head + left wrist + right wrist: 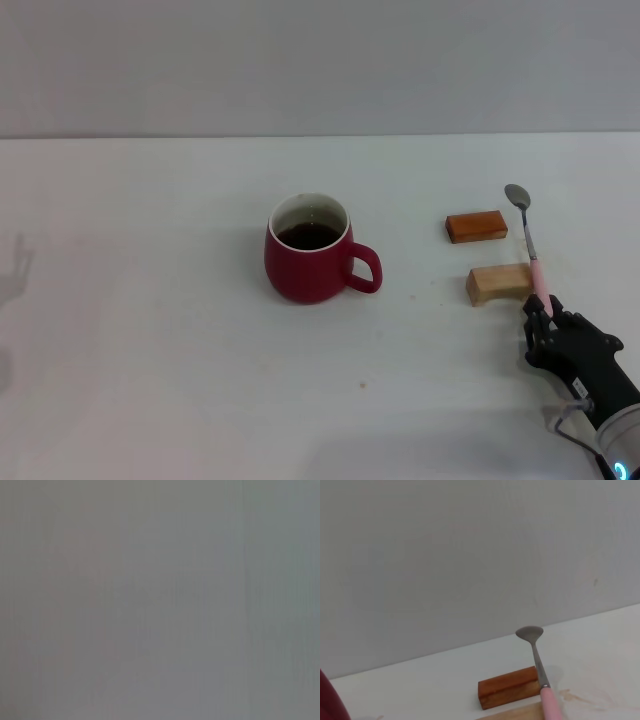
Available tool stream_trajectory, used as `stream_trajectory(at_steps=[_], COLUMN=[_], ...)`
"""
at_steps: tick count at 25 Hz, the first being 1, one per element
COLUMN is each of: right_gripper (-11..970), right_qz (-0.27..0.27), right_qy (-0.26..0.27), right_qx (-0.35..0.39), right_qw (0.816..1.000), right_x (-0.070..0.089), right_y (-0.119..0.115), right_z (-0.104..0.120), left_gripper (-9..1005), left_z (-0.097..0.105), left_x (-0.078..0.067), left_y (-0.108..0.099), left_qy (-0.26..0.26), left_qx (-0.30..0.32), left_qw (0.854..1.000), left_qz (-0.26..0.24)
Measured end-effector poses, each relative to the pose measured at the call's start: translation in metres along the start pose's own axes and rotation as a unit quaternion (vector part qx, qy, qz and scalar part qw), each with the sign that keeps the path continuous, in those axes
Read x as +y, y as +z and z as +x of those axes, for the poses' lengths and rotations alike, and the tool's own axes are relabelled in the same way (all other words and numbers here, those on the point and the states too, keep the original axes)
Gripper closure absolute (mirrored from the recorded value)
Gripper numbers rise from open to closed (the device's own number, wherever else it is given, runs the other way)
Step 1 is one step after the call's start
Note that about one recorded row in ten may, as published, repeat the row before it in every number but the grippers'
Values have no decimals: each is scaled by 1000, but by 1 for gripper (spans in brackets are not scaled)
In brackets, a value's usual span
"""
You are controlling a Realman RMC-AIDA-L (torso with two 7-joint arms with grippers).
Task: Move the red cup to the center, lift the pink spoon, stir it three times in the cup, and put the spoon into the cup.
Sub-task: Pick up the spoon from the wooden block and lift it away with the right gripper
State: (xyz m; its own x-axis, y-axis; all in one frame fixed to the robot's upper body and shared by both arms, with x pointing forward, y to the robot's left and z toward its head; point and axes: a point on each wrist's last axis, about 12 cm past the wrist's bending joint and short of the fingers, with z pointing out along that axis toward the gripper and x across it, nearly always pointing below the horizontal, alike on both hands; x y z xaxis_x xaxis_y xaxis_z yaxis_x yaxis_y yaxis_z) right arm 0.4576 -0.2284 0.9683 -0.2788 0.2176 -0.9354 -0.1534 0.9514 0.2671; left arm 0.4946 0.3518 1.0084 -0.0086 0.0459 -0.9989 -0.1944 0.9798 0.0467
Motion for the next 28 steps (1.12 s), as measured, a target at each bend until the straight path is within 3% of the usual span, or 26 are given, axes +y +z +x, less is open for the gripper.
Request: stream_trajectory(at_steps=[13,28], right_gripper=[801,800], right_qz=[-12,-42], right_qy=[9,-6], right_qx=[-29,-79], right_qw=[999,996], right_x=[7,28], right_y=[-14,-23], right_z=[0,-9], left_gripper=[186,186], left_z=[1,1], left_x=[1,1], left_y=[-4,-4], left_qy=[0,-2], left_qx=[-1,-2], left_qw=[1000,1000], left_qz=[0,0])
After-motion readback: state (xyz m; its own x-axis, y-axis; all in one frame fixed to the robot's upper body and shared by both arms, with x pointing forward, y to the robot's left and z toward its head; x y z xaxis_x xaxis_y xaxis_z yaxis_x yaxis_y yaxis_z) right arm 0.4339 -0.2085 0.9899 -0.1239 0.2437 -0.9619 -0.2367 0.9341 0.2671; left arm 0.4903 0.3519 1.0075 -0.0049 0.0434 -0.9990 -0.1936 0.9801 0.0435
